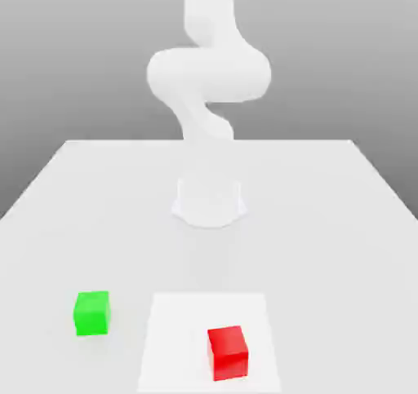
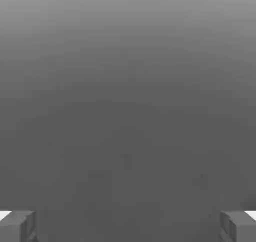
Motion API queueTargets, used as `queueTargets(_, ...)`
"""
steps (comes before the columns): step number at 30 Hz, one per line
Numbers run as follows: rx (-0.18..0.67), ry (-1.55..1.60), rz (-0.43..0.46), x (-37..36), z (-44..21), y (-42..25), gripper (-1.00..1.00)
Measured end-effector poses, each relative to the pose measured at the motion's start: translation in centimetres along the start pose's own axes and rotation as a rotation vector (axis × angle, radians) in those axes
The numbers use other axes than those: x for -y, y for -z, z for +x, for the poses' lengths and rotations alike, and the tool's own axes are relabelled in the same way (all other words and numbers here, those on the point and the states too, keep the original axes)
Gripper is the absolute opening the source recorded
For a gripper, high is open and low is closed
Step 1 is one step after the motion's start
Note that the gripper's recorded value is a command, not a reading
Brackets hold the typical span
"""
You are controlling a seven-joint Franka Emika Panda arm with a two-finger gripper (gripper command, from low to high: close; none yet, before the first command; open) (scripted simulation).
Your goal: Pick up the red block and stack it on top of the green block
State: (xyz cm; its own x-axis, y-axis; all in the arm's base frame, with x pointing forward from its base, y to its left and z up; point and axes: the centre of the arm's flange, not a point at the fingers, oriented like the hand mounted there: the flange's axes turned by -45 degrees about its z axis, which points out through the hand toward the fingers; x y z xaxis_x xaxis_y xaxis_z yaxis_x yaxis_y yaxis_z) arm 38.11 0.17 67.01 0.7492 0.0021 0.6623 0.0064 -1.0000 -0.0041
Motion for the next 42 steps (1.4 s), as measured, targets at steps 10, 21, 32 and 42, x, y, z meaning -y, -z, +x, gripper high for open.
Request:
queueTargets(10, 0.307, 0.069, 0.027, 1.0, -5.7, -20.2, 0.0)
queueTargets(21, 0.637, 0.151, 0.054, 2.2, -20.3, -36.5, 0.0)
queueTargets(32, 0.722, 0.171, 0.06, 2.2, -28.9, -43.9, -1.0)
queueTargets(42, 0.723, 0.159, 0.057, 1.5, -25.2, -39.5, -1.0)
